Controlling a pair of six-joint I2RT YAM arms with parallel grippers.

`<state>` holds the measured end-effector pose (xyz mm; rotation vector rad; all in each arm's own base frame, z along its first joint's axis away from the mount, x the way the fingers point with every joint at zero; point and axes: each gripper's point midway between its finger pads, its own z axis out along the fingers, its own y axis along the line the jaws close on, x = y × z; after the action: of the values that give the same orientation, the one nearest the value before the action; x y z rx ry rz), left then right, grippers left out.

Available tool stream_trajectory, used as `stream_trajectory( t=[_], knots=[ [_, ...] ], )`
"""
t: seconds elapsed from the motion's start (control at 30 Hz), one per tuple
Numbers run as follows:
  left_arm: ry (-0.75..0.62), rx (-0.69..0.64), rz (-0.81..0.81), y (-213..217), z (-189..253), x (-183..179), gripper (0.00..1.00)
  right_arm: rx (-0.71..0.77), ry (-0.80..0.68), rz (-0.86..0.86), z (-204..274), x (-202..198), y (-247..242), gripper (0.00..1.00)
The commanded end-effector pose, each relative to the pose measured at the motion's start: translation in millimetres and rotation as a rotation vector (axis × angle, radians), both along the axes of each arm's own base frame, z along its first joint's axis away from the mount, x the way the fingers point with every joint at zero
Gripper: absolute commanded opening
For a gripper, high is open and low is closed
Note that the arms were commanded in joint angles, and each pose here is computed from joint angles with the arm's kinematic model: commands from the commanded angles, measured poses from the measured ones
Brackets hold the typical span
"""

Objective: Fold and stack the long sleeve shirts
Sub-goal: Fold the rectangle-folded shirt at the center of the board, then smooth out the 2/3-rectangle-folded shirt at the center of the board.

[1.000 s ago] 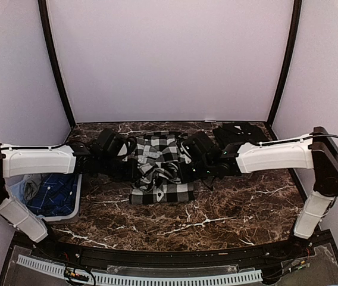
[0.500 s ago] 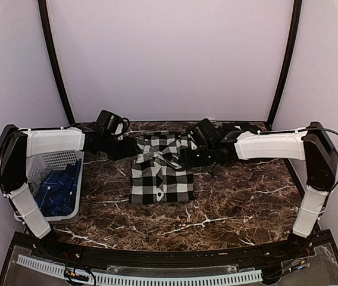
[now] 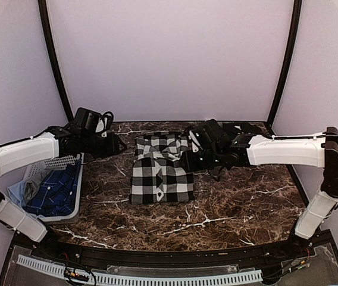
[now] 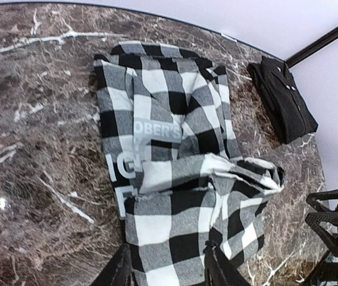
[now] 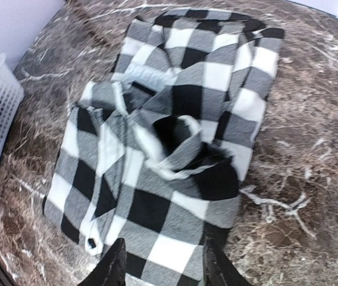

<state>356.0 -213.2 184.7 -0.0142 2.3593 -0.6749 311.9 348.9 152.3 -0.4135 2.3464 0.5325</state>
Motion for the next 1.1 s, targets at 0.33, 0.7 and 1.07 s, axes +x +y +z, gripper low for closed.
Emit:
stream_trajectory(
  t=[0.33, 0.7, 1.07],
  knots=[
    [0.087, -0.101, -0.254, -91, -51, 6, 0.24, 0.049, 0.071, 0.110, -40, 39, 61, 0.26],
    [0.195, -0.068, -0.229, -107, -119, 57, 0.23, 0.042, 0.202, 0.031, -105, 72, 41, 0.27],
    [0.222, -0.034, -0.229, -107, -127, 63, 0.23, 0.043, 0.215, 0.004, -105, 80, 31, 0.32]
  ],
)
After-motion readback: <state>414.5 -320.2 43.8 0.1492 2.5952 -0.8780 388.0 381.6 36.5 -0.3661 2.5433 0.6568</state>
